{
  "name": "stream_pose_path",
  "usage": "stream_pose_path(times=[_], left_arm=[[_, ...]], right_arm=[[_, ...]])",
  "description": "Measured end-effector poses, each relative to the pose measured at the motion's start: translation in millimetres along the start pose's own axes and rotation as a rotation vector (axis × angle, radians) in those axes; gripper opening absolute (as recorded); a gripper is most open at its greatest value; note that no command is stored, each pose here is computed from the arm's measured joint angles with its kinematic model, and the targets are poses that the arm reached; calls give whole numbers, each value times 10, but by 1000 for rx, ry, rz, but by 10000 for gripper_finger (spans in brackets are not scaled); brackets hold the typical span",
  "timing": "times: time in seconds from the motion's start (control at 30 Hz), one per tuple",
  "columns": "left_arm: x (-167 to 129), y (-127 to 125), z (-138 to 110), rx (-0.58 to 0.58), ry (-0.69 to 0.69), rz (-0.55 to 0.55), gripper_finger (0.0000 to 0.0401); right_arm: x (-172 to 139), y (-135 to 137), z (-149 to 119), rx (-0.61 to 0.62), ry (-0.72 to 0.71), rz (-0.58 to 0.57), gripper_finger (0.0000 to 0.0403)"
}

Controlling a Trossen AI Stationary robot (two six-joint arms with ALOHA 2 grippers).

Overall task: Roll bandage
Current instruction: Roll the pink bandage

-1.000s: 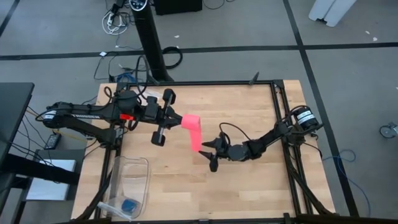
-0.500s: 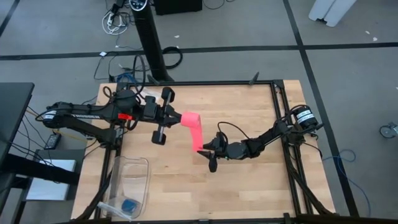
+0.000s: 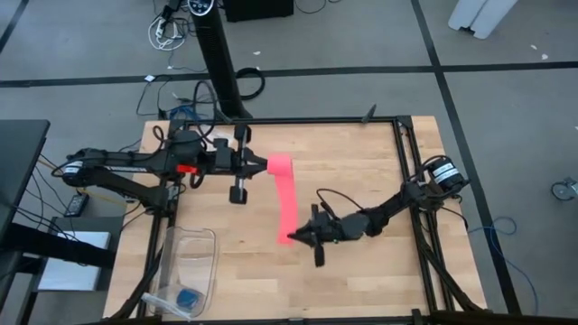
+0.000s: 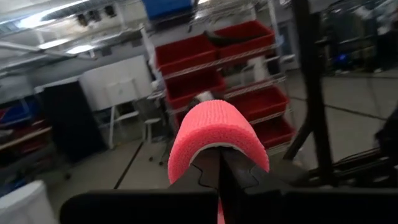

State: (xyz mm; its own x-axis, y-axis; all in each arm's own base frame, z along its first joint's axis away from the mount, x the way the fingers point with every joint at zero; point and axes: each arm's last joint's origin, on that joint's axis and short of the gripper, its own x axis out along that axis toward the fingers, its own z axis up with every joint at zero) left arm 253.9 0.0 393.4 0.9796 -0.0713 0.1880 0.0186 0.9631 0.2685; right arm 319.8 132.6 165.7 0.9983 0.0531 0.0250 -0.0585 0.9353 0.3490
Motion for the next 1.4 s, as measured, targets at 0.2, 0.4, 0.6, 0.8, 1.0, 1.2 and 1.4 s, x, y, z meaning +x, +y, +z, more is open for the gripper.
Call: stream_pose_path(times=[0.2,0.4,0.6,0.8,1.0,1.2,1.4], left_arm=[[-24,80,-196,3,59,40,0],[-54,103,-373,4,90,60,0],[-77,65,-500,3,100,56,0],[-99,6,-605,1,113,45,0],[-108,-21,-654,-1,126,30,0],[-93,-61,-660,6,127,10,0],[-85,-93,-663,11,130,-3,0]], right_arm=[[15,564,321,-100,-107,137,2],[91,1067,847,-258,-123,144,2],[166,1400,1459,-397,-95,105,1],[201,1550,2064,-505,-91,13,1],[128,1626,2593,-614,-177,-93,1],[60,1601,3002,-667,-261,-178,0],[87,1455,3214,-679,-301,-236,0]])
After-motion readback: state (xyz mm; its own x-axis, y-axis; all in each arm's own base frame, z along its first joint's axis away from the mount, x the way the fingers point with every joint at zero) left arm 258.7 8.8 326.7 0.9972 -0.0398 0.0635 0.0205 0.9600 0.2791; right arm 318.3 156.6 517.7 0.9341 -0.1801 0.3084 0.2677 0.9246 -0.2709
